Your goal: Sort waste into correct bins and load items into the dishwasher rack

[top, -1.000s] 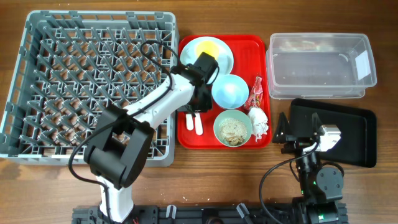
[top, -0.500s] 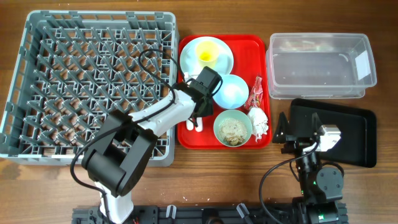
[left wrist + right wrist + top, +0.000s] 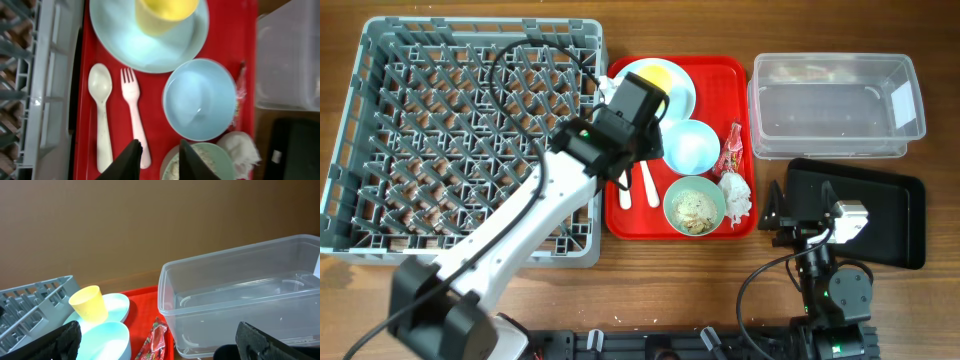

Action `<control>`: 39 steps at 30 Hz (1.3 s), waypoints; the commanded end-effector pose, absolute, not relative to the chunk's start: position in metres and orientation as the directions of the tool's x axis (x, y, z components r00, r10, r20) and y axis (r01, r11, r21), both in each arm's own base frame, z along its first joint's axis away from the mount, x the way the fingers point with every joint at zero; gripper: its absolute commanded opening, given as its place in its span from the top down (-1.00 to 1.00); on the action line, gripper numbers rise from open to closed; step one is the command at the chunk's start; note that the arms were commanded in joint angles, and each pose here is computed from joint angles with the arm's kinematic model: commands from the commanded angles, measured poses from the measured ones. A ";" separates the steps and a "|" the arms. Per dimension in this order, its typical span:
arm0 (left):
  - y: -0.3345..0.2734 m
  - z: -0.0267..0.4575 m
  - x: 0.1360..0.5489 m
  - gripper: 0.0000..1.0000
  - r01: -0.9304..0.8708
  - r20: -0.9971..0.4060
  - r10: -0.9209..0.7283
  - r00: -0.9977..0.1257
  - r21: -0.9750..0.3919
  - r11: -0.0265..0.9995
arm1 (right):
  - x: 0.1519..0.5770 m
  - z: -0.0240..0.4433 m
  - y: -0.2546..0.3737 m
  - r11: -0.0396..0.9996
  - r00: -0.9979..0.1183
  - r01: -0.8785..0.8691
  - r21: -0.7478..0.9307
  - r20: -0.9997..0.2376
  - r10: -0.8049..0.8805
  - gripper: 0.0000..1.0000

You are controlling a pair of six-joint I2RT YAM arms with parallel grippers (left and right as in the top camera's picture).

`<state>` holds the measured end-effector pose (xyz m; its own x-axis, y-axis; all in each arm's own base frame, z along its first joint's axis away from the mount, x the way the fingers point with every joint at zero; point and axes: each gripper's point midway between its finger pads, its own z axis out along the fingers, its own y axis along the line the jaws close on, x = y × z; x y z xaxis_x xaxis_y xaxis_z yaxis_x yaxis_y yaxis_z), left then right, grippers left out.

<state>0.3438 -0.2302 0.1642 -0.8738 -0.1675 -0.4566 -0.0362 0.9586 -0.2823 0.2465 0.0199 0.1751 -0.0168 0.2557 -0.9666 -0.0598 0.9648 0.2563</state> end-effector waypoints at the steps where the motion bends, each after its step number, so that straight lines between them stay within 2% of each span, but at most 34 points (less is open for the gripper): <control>1: -0.224 0.097 0.342 0.47 -0.125 -0.340 -0.183 -0.923 -0.185 0.975 | 0.246 0.177 0.022 0.966 -0.011 -0.075 0.249 -0.969 0.248 -1.00; 3: -0.227 0.065 0.345 0.53 -0.136 -0.302 -0.175 -0.937 -0.147 0.980 | 0.246 0.177 0.022 0.966 -0.011 -0.075 0.249 -0.969 0.248 -0.99; 5: -0.230 0.044 0.352 0.75 -0.141 -0.291 -0.175 -0.941 -0.135 0.981 | 0.246 0.177 0.022 0.966 -0.011 -0.075 0.249 -0.969 0.248 -1.00; 6: -0.229 0.042 0.356 0.79 -0.145 -0.296 -0.182 -0.938 -0.141 0.979 | 0.246 0.177 0.022 0.966 -0.011 -0.075 0.249 -0.969 0.248 -1.00; 10: -0.233 0.038 0.356 0.77 -0.150 -0.308 -0.185 -0.933 -0.133 0.980 | 0.246 0.177 0.022 0.966 -0.012 -0.075 0.249 -0.968 0.249 -0.99; 12: -0.227 0.026 0.362 0.63 -0.168 -0.336 -0.185 -0.923 -0.081 0.983 | 0.246 0.177 0.022 0.966 -0.012 -0.074 0.249 -0.969 0.248 -0.99; 15: -0.231 0.010 0.367 0.59 -0.168 -0.337 -0.185 -0.923 -0.080 0.983 | 0.246 0.177 0.022 0.966 -0.011 -0.075 0.249 -0.969 0.248 -0.99; 17: -0.235 0.004 0.373 0.46 -0.166 -0.349 -0.188 -0.918 -0.092 0.982 | 0.246 0.177 0.022 0.966 -0.011 -0.075 0.249 -0.969 0.248 -1.00; 20: -0.232 -0.003 0.375 0.46 -0.172 -0.357 -0.187 -0.915 -0.072 0.982 | 0.246 0.177 0.022 0.966 -0.011 -0.075 0.249 -0.969 0.248 -0.99; 23: -0.228 -0.012 0.369 0.75 -0.173 -0.333 -0.178 -0.926 -0.044 0.984 | 0.246 0.177 0.022 0.966 -0.011 -0.075 0.249 -0.968 0.249 -0.98; 24: -0.227 -0.014 0.367 0.92 -0.173 -0.326 -0.175 -0.929 -0.036 0.984 | 0.246 0.177 0.022 0.966 -0.012 -0.075 0.249 -0.968 0.249 -1.00; 26: -0.225 -0.014 0.366 0.92 -0.164 -0.321 -0.163 -0.933 -0.026 0.986 | 0.246 0.177 0.022 0.966 -0.011 -0.075 0.249 -0.968 0.249 -0.99; 32: -0.221 0.023 0.359 0.92 -0.163 -0.334 -0.168 -0.928 -0.042 0.986 | 0.246 0.177 0.022 0.966 -0.011 -0.075 0.249 -0.968 0.249 -0.99; 33: -0.219 0.029 0.357 0.89 -0.163 -0.333 -0.168 -0.928 -0.041 0.986 | 0.246 0.177 0.022 0.966 -0.011 -0.075 0.249 -0.968 0.249 -1.00; 34: -0.221 0.029 0.355 0.77 -0.160 -0.321 -0.168 -0.932 -0.051 0.986 | 0.246 0.177 0.022 0.966 -0.011 -0.075 0.249 -0.969 0.248 -0.99; 36: -0.237 0.023 0.341 0.67 -0.134 -0.232 -0.161 -0.959 -0.125 0.983 | 0.246 0.177 0.022 0.966 -0.011 -0.075 0.249 -0.968 0.249 -0.99; 39: -0.245 0.022 0.334 0.47 -0.131 -0.210 -0.158 -0.965 -0.139 0.982 | 0.246 0.177 0.022 0.966 -0.011 -0.075 0.249 -0.969 0.248 -0.99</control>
